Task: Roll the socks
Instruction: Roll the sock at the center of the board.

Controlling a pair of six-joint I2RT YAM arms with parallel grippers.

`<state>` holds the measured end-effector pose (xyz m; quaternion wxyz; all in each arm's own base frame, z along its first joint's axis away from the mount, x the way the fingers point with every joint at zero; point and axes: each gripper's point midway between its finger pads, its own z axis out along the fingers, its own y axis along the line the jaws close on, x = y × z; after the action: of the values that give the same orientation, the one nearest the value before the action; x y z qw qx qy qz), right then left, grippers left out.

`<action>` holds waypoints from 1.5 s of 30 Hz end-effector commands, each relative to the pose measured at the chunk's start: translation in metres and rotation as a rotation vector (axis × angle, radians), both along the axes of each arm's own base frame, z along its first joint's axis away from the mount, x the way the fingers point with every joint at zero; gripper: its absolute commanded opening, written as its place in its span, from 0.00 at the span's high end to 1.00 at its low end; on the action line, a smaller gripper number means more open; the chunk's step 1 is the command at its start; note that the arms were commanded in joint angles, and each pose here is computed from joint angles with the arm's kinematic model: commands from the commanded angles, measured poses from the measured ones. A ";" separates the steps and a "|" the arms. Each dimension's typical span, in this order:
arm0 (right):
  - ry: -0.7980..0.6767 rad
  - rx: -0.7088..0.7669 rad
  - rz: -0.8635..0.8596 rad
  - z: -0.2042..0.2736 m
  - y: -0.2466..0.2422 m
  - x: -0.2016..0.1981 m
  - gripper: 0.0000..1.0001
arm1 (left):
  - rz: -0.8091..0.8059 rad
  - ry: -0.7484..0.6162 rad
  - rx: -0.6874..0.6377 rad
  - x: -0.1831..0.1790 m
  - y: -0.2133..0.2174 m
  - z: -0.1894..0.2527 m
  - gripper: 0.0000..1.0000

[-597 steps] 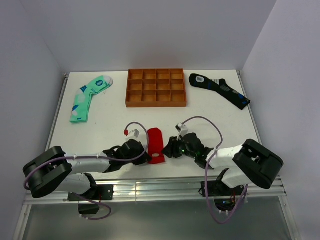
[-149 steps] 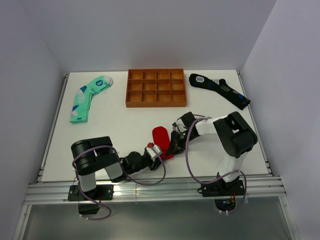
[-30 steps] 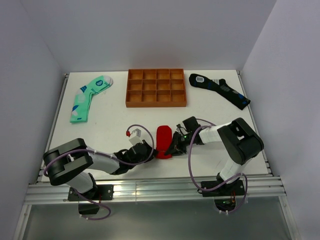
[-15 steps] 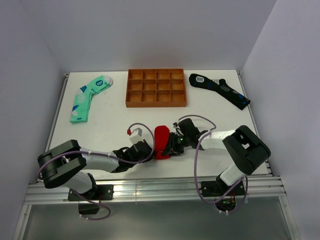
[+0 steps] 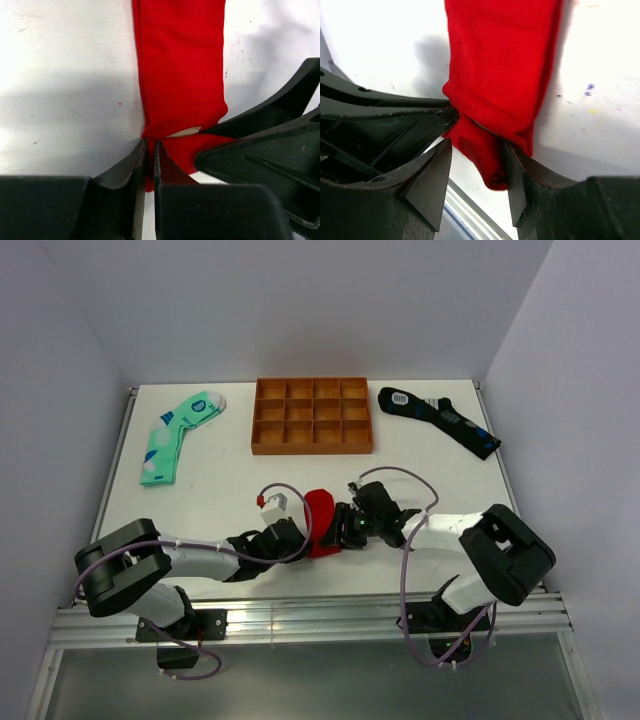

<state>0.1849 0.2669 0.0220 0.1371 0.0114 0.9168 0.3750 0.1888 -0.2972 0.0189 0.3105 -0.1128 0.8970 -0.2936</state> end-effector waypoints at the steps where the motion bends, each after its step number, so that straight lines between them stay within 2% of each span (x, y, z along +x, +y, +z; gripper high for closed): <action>1: 0.028 -0.297 -0.119 -0.050 -0.061 -0.009 0.45 | -0.031 0.109 0.251 -0.025 0.052 -0.047 1.00; 7: -0.002 -0.309 -0.161 -0.038 -0.070 -0.007 0.44 | -0.033 0.125 0.245 -0.026 0.058 -0.050 1.00; 14: -0.149 -0.249 -0.251 -0.013 -0.078 0.007 0.43 | -0.049 0.109 0.244 -0.023 0.058 -0.043 1.00; 18: -0.331 -0.104 -0.295 0.029 -0.067 0.030 0.44 | -0.061 0.098 0.240 -0.020 0.053 -0.038 1.00; 20: -0.384 -0.035 -0.260 0.045 -0.057 0.031 0.44 | -0.069 0.091 0.236 -0.018 0.050 -0.035 1.00; 24: -0.608 0.099 -0.172 0.092 -0.034 0.040 0.46 | -0.085 0.087 0.240 -0.018 0.047 -0.034 1.00; 27: -0.699 0.150 -0.085 0.104 -0.016 0.036 0.48 | -0.100 0.088 0.248 -0.017 0.045 -0.032 1.00; 36: -0.726 0.226 0.116 0.080 0.025 0.018 0.53 | -0.131 0.076 0.256 -0.014 0.037 -0.024 1.00; 45: -0.738 0.152 0.174 0.063 0.032 0.002 0.53 | -0.133 0.083 0.267 -0.013 0.035 -0.022 1.00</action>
<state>0.1815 0.2957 0.0732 0.3885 -0.1761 0.7916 0.4376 0.1890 -0.2842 0.0210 0.2960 -0.0473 0.9216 -0.2465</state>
